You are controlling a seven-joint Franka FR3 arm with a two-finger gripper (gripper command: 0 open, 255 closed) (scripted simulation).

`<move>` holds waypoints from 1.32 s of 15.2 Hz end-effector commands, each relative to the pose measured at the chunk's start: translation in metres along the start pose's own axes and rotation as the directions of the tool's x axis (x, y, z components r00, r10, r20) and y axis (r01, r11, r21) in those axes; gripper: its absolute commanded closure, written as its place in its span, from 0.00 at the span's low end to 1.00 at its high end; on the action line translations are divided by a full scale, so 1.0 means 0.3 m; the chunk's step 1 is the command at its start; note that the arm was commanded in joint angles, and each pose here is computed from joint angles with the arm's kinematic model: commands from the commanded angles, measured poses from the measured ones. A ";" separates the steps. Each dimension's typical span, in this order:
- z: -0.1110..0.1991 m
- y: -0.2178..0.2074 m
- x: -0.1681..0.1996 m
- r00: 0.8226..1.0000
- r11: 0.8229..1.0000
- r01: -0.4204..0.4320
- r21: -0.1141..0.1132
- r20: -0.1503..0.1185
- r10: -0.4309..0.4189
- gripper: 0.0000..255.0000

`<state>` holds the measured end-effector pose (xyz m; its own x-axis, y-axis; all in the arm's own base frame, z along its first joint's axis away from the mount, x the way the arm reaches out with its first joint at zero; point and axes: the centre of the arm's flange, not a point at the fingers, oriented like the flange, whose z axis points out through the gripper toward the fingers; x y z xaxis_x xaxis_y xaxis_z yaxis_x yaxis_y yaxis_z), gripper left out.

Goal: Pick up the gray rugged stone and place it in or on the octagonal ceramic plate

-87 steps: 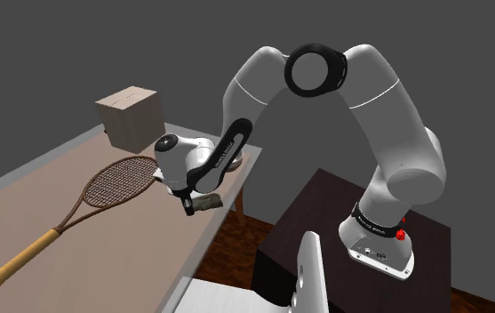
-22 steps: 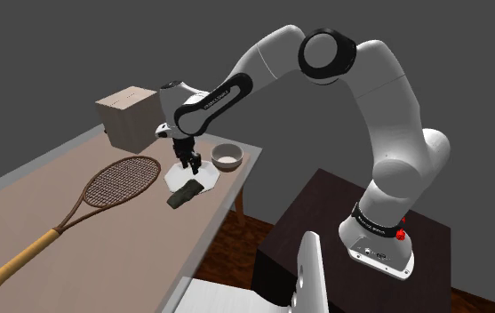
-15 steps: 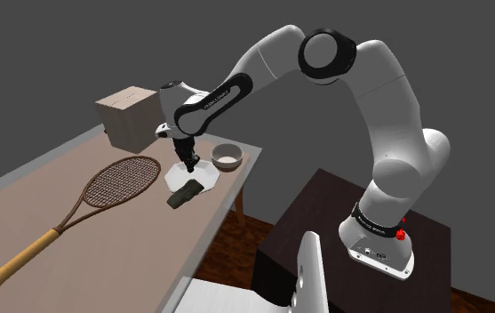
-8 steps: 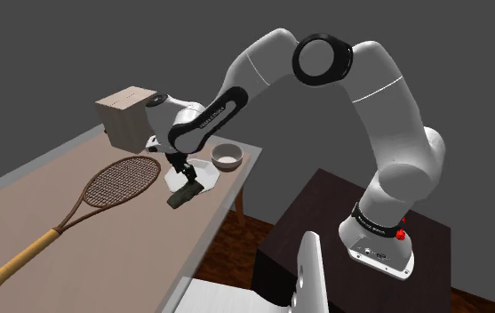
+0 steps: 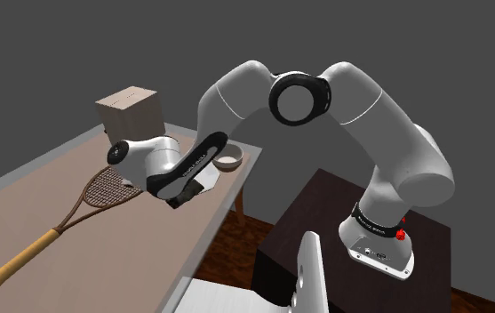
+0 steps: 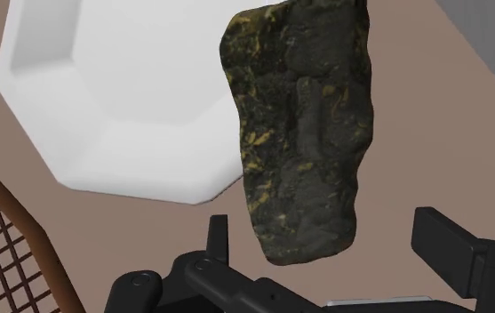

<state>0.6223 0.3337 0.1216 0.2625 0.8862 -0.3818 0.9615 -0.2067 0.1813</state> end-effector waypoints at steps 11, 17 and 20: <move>0.113 -0.006 0.010 1.000 1.000 -0.009 -0.009 0.011 0.009 0.00; 0.112 -0.005 0.013 1.000 1.000 -0.009 -0.009 0.011 0.009 1.00; 0.109 -0.003 0.002 1.000 1.000 -0.008 -0.008 0.011 0.009 1.00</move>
<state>0.6291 0.3252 0.1021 0.2761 0.8850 -0.3750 0.9551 -0.2089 0.2101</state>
